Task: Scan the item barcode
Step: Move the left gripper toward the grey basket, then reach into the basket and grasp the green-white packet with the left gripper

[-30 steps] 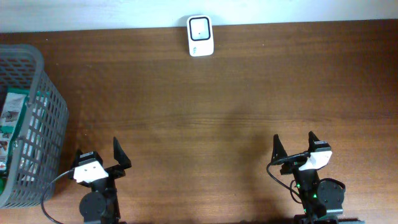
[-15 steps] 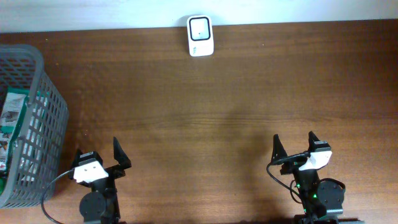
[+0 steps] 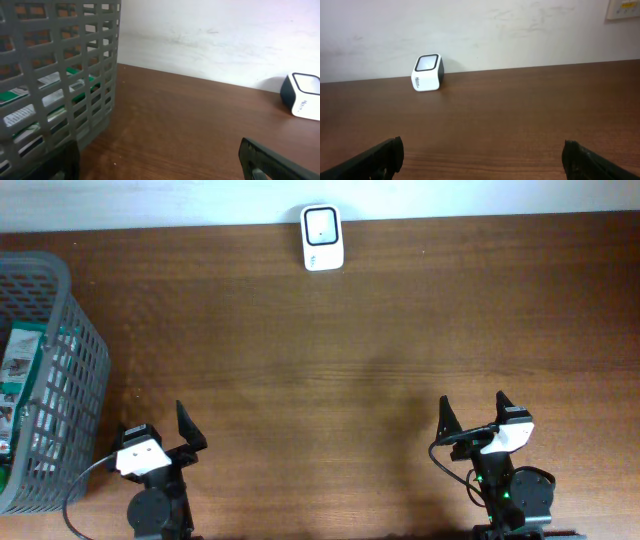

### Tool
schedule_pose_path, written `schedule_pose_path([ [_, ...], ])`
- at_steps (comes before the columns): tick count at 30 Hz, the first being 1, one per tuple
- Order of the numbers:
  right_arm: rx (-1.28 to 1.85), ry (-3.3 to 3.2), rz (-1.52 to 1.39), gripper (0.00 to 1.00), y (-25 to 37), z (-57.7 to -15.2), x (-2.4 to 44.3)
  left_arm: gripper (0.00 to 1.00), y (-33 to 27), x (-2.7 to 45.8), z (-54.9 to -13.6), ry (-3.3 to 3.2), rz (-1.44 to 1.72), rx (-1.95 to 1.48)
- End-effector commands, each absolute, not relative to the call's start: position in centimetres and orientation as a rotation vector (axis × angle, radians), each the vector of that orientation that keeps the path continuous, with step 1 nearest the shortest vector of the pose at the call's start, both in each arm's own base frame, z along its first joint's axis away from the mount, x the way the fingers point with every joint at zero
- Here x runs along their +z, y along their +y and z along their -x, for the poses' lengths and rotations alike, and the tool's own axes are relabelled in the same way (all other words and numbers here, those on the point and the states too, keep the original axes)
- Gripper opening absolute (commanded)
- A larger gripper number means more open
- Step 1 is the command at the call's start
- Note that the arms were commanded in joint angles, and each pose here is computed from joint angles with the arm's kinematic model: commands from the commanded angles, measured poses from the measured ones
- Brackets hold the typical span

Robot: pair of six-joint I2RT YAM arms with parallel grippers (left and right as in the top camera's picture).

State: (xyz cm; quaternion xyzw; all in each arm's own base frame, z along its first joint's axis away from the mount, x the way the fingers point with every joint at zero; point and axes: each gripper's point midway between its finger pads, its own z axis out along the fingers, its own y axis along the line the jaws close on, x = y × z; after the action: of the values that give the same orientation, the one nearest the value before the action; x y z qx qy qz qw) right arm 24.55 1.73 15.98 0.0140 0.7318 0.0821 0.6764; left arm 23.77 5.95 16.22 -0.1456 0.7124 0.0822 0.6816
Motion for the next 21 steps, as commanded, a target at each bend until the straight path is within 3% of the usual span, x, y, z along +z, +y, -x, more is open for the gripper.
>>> schedule_pose_path([
  [1,0.184,1.657,-0.043,0.98,1.6,-24.6,15.5,0.99,6.7,16.1,-23.5,1.597,0.343,0.233],
  [9,0.184,1.657,-0.043,0.98,1.6,-24.6,15.5,0.99,6.6,16.9,-23.4,1.584,0.341,0.229],
  [16,0.184,1.657,-0.043,0.98,1.6,-24.6,15.5,0.99,6.6,24.1,-23.5,1.576,0.341,0.227],
  [21,0.184,1.657,-0.043,0.99,1.6,-24.6,15.5,0.99,6.4,30.6,-27.2,1.653,0.317,0.215],
])
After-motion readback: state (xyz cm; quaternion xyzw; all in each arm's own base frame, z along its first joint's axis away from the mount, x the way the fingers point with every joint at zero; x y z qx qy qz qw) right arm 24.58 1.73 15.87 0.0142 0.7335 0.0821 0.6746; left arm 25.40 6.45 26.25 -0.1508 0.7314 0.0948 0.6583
